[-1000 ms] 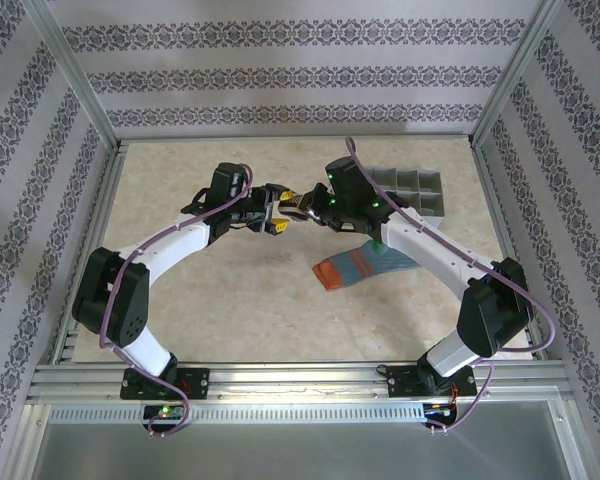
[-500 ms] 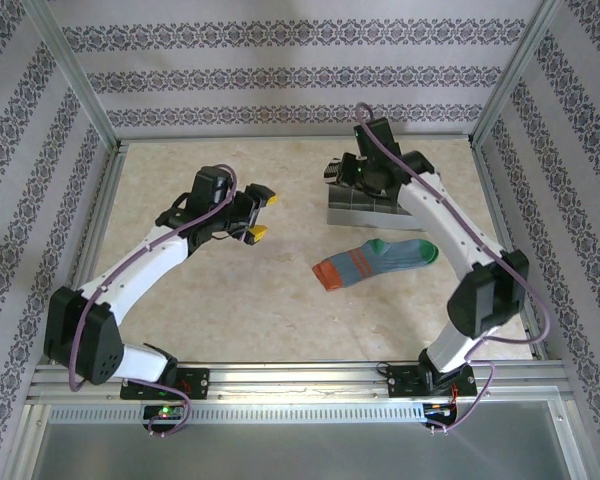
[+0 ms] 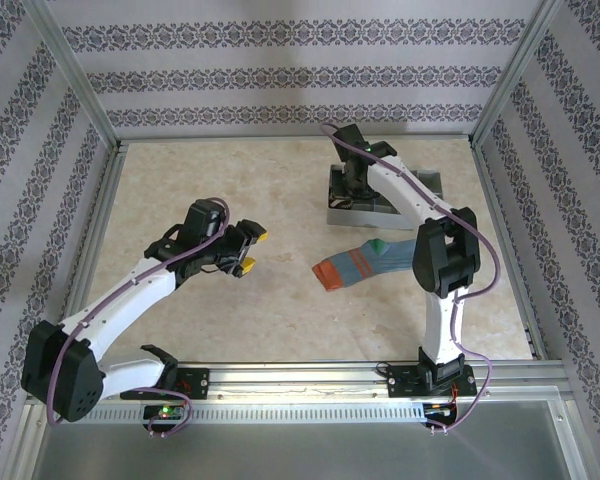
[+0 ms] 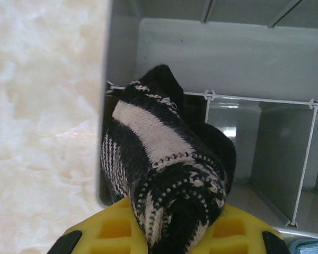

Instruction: Roll the socks

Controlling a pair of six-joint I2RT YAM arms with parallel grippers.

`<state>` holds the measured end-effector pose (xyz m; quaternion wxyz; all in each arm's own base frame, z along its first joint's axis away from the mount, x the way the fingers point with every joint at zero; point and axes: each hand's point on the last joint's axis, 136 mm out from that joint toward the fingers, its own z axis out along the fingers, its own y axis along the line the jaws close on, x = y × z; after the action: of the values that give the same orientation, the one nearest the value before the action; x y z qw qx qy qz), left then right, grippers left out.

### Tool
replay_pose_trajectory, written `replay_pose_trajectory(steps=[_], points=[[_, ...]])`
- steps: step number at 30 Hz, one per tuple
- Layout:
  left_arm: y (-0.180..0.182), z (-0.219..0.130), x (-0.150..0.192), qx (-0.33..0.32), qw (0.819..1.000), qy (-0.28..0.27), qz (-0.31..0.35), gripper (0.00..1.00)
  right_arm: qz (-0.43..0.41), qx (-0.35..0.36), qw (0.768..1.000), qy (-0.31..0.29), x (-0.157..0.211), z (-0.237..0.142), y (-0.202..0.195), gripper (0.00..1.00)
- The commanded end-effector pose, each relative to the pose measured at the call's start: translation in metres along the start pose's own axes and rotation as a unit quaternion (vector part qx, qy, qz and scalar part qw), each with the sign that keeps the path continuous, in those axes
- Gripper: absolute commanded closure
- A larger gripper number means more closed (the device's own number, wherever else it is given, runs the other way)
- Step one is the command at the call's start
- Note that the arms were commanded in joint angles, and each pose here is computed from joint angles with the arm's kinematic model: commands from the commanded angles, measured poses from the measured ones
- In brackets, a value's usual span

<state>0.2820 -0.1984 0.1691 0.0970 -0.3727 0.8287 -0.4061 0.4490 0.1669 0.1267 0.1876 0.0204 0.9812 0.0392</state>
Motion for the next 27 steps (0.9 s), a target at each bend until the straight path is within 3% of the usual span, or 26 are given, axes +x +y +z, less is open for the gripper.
replay_pose_trajectory(steps=[1,13,23,24,27], points=[[0.012,-0.003,0.003,-0.016,1.0,-0.005,0.0,0.3,-0.031,0.036,0.999,0.007,0.003,0.004,-0.008,1.0],[0.012,0.0,0.003,-0.016,1.0,-0.002,-0.003,0.31,-0.107,0.051,0.992,0.048,0.01,0.042,0.012,1.0],[0.015,-0.001,0.004,-0.018,1.0,-0.001,-0.008,0.33,-0.118,0.065,0.986,0.095,0.032,0.072,0.008,1.0],[0.015,-0.001,0.004,-0.018,1.0,-0.001,-0.008,0.33,-0.118,0.065,0.987,0.092,0.03,0.069,0.009,0.97],[0.014,-0.002,0.004,-0.017,1.0,-0.002,-0.006,0.33,-0.113,0.056,0.991,0.053,0.013,0.044,0.014,0.68]])
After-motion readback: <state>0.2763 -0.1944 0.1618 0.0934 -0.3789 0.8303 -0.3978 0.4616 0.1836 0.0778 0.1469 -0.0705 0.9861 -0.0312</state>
